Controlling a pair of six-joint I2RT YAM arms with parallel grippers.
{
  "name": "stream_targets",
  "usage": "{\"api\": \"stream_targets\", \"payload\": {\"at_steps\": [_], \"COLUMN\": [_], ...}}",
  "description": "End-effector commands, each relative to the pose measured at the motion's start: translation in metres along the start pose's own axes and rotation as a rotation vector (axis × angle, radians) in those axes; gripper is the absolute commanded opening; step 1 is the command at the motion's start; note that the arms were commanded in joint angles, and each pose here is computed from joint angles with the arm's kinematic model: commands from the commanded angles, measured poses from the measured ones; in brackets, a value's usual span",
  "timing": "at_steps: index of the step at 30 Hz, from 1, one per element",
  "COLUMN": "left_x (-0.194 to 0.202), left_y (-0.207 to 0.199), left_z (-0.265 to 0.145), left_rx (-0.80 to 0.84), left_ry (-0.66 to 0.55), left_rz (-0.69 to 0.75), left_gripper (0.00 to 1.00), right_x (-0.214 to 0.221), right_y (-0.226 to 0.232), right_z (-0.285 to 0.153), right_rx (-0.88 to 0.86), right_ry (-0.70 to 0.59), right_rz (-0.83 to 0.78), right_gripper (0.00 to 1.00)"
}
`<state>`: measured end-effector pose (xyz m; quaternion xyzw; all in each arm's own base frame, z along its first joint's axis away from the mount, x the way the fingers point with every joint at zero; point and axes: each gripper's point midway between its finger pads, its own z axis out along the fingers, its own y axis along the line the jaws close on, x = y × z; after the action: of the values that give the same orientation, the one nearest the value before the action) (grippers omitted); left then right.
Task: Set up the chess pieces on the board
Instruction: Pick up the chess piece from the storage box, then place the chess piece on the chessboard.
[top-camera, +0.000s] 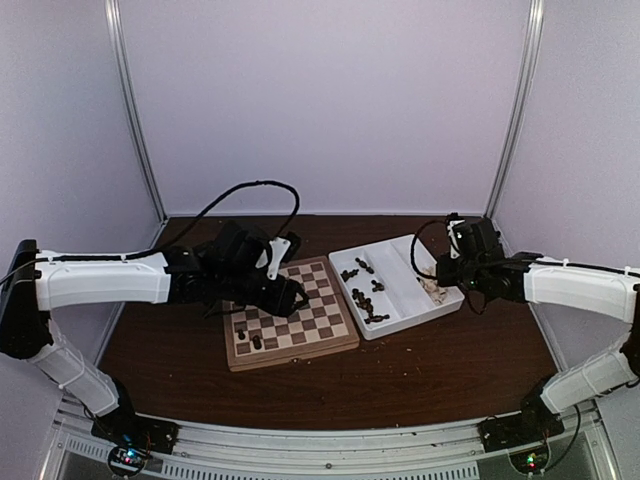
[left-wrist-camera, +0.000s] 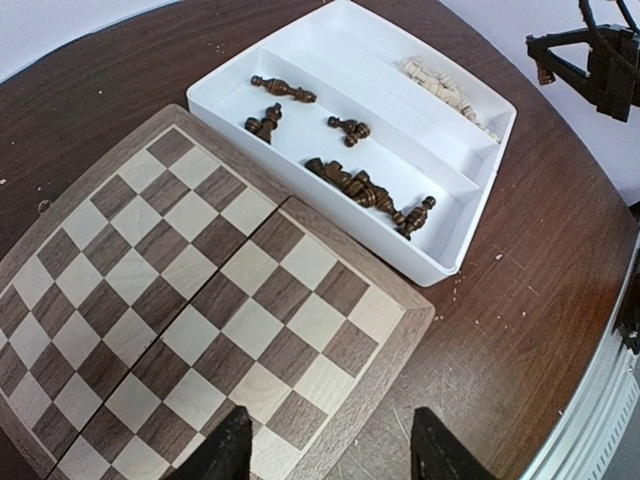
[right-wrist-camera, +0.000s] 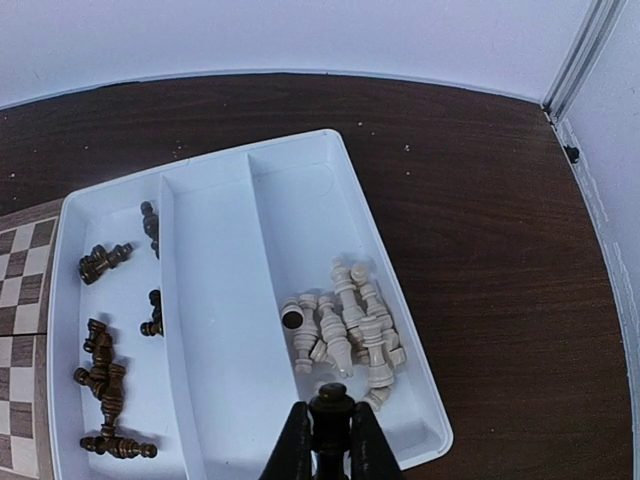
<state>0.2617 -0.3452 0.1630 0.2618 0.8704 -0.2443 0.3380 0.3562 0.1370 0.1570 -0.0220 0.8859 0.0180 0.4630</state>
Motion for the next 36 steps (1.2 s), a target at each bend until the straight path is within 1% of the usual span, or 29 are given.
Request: {"api": "stream_targets", "payload": {"at_steps": [1,10,14,18,22,24,27,31,36], "left_x": [-0.017,-0.034,-0.049,-0.062,-0.067,-0.071,-0.076,-0.076,-0.073], "left_y": [0.007,0.016,0.022,0.025,0.025,0.022,0.016,0.003,-0.021], "left_z": [-0.011,-0.02,-0.022,-0.023,-0.022,-0.021,-0.02,-0.019,-0.022], "left_rx": [-0.041,-0.109,-0.13,-0.132,-0.132,-0.114,-0.078,-0.005,0.132], "left_ry": [-0.068,-0.128,-0.165,-0.202,-0.229,-0.244,-0.258,-0.251,-0.237], "left_rz": [0.002,-0.034,-0.087,-0.135,-0.17,-0.18,-0.183,-0.155,-0.105], "left_gripper": [0.54,0.55,0.55,0.55,0.55,0.55,0.55,0.55,0.54], "right_x": [-0.03,-0.061,-0.075,-0.076,-0.069,-0.064,-0.058,-0.046,-0.026], "right_y": [-0.007,0.027,0.045,0.063,0.077,0.091,0.122,0.158,0.193], "right_z": [-0.009,-0.018,-0.025,-0.03,-0.033,-0.037,-0.049,-0.066,-0.08], "right_rx": [0.035,-0.14,-0.241,-0.351,-0.434,-0.522,-0.708,-0.901,-1.008], "right_ry": [-0.079,-0.112,-0.142,-0.142,-0.132,-0.119,-0.114,-0.101,-0.079], "right_rz": [0.016,0.03,0.043,0.033,-0.006,-0.023,-0.047,-0.082,-0.152], "right_gripper": [0.0,0.0,0.0,0.0,0.0,0.0,0.01,0.01,0.03]}}
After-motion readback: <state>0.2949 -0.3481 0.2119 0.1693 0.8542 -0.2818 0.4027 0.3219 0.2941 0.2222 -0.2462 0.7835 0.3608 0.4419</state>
